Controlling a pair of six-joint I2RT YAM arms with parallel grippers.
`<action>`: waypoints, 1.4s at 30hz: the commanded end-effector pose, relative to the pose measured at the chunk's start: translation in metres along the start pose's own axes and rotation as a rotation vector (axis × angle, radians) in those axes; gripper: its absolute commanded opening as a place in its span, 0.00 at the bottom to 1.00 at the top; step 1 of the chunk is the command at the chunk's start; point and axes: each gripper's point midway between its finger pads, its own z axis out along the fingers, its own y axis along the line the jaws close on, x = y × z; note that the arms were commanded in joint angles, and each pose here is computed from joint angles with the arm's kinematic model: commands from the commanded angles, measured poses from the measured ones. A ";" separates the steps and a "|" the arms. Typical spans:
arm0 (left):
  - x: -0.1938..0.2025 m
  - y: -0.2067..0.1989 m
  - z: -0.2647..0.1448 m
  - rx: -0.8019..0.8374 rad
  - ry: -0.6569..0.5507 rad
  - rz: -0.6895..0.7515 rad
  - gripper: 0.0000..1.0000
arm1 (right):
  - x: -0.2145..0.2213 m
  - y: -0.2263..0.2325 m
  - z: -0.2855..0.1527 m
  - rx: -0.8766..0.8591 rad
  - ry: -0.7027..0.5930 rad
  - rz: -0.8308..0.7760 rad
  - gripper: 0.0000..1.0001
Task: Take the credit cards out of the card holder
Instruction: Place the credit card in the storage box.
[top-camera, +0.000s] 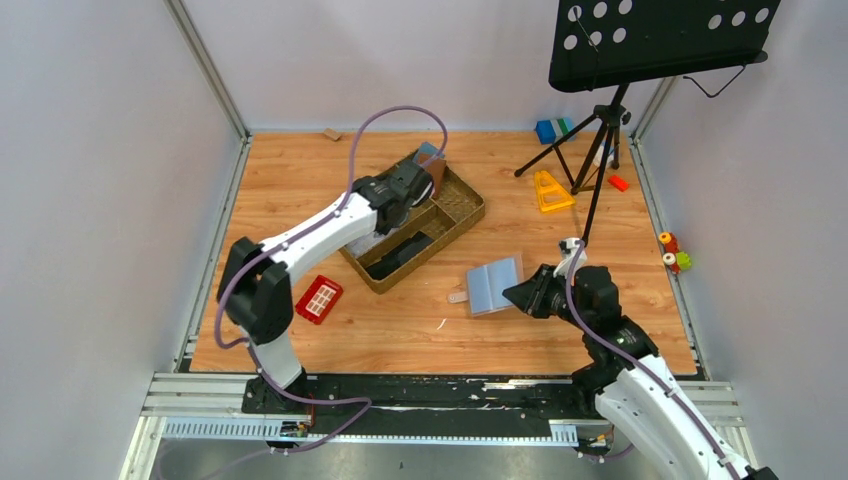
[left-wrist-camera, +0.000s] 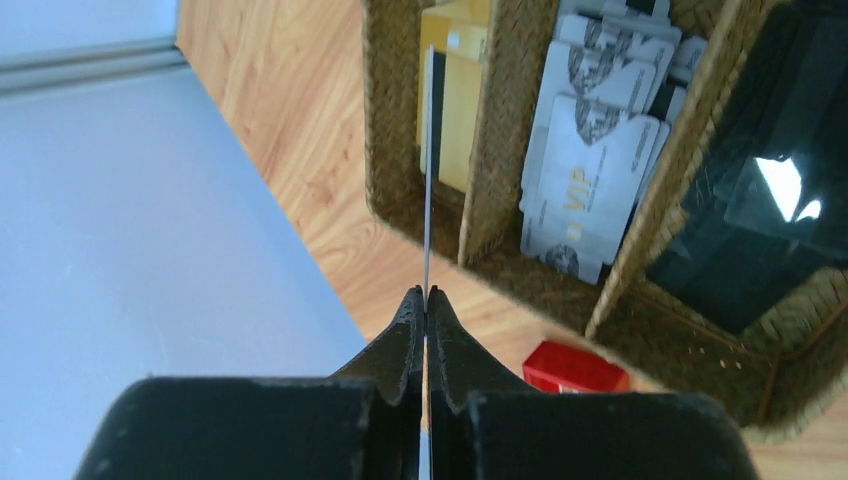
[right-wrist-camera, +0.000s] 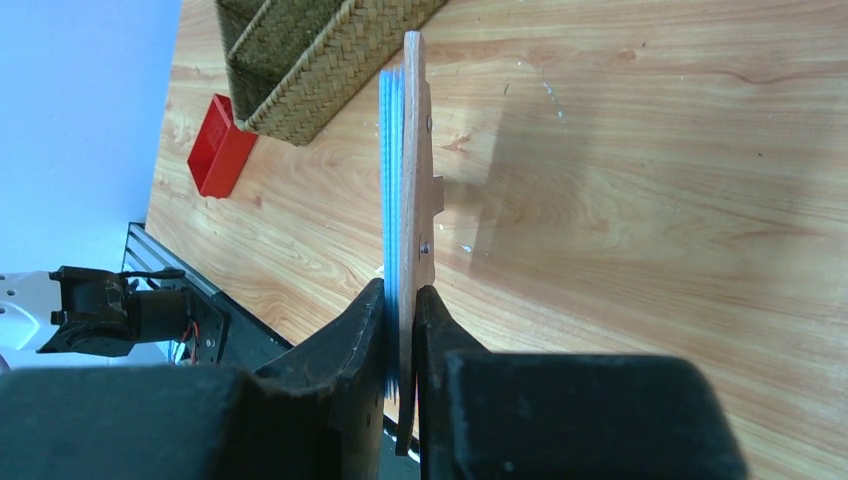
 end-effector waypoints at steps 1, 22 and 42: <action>-0.013 0.005 0.012 -0.024 0.055 0.143 0.00 | -0.031 0.028 -0.002 -0.083 -0.071 -0.057 0.00; 0.012 -0.026 0.071 0.003 0.197 0.209 0.17 | -0.034 0.027 -0.003 -0.070 -0.077 -0.071 0.00; -0.009 -0.031 -0.006 0.228 -0.013 -0.120 0.39 | -0.030 0.042 0.002 -0.150 -0.038 -0.040 0.00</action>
